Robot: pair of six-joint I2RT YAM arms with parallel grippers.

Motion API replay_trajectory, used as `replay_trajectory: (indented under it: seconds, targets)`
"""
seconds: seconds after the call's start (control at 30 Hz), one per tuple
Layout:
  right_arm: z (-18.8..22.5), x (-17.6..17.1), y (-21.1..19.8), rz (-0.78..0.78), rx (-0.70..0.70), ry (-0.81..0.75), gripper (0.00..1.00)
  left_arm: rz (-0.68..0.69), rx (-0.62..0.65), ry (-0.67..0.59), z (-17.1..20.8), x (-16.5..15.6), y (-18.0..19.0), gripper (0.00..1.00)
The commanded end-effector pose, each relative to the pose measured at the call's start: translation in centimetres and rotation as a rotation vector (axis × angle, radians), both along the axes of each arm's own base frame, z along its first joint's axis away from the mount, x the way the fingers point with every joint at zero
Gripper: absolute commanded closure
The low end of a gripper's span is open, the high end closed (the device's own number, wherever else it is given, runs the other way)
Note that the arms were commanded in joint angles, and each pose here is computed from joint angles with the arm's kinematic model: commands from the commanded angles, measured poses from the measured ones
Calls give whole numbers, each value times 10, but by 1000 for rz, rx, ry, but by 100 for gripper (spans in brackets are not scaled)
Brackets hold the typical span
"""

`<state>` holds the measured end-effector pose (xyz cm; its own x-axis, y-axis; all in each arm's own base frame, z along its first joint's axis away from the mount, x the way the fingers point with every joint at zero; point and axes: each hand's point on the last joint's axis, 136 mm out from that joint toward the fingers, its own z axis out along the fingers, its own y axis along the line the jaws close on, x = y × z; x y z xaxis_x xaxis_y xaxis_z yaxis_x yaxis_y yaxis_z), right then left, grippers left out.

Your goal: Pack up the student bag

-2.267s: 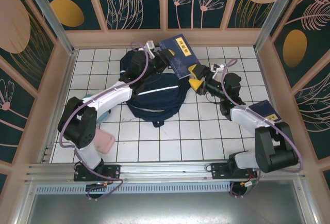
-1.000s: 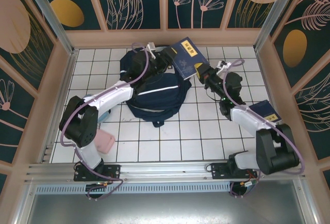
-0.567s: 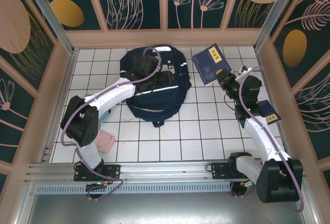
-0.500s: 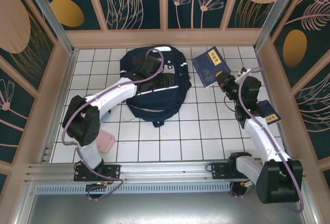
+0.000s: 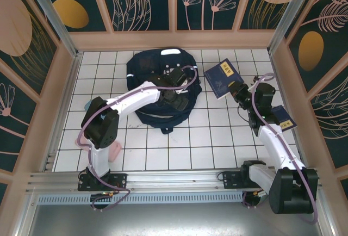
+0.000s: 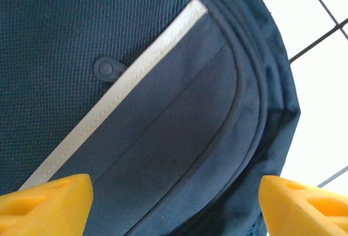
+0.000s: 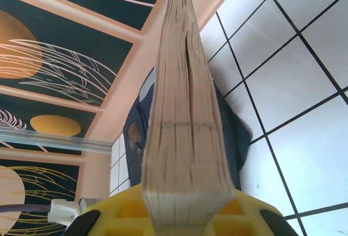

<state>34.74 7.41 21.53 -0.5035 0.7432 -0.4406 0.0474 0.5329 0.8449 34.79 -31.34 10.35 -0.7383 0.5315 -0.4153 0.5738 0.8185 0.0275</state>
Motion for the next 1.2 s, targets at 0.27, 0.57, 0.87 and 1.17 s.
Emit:
replay_trajectory:
  seconds: [0.27,0.57,0.87,1.17]
  targets:
    - [5,0,4,31,34,-27,100,-38,237,36,-32,8,23,21]
    - [7,1,5,37,34,-30,100,69,355,-123,-16,44,38,44]
    - [7,-1,4,30,27,-23,100,58,240,-163,3,58,11,75]
    - [-2,-8,-5,-8,-22,6,100,144,181,-309,51,77,12,100]
